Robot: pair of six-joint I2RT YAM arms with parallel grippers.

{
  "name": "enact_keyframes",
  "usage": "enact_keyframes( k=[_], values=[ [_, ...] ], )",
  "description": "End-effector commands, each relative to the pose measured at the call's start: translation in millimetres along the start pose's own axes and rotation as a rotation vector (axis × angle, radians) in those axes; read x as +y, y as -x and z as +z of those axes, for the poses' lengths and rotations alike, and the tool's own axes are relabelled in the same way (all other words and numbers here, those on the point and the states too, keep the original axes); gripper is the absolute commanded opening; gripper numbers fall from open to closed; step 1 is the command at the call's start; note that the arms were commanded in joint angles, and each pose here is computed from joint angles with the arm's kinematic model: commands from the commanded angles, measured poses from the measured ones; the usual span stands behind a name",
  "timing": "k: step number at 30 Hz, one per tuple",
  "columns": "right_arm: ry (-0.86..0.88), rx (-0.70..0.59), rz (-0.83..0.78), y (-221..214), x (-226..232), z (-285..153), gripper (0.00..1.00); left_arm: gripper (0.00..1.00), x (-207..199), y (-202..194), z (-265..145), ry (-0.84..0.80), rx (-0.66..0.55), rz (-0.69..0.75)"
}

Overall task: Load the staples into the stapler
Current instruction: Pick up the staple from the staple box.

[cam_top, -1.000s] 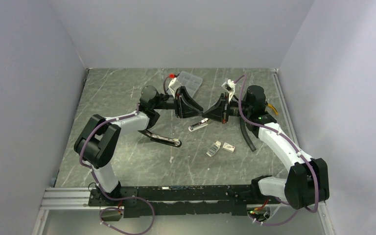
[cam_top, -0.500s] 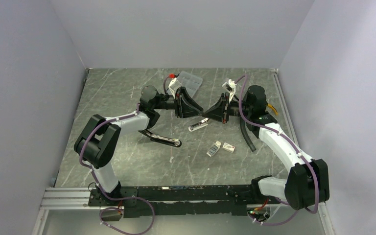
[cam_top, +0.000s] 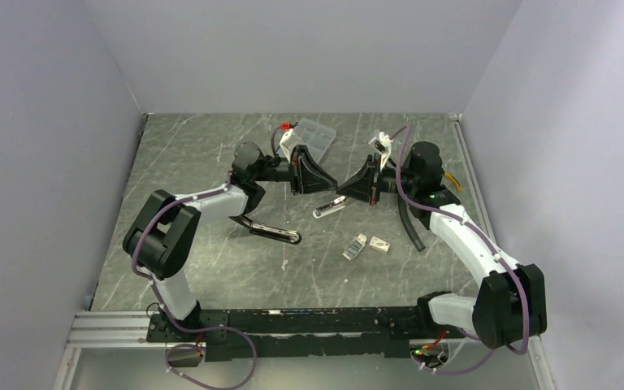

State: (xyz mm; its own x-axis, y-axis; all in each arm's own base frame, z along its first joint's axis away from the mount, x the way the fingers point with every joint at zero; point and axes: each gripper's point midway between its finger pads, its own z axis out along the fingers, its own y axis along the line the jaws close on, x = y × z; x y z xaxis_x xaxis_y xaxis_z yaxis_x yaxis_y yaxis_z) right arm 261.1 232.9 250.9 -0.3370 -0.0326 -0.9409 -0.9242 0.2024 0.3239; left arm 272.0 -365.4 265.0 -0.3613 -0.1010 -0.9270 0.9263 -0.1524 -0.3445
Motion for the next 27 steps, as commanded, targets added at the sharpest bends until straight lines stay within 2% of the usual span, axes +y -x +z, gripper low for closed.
enact_keyframes(
  k=[1,11,21,25,27],
  values=[
    [-0.018,-0.016,-0.064,7,1,-3,0.0,0.12,-8,1,5,-0.047,0.018,0.007],
    [-0.041,0.0,-0.092,9,0,-6,0.29,0.03,-5,1,5,-0.023,0.027,-0.003],
    [-0.12,0.044,-0.145,9,-5,-15,0.49,0.03,-4,2,4,-0.007,0.031,-0.009],
    [-0.147,0.045,-0.124,5,-11,-15,0.63,0.03,-5,5,6,-0.004,0.025,-0.017],
    [-0.138,0.036,-0.112,4,-11,-12,0.65,0.03,-3,5,6,-0.002,0.023,-0.021]
  ],
)
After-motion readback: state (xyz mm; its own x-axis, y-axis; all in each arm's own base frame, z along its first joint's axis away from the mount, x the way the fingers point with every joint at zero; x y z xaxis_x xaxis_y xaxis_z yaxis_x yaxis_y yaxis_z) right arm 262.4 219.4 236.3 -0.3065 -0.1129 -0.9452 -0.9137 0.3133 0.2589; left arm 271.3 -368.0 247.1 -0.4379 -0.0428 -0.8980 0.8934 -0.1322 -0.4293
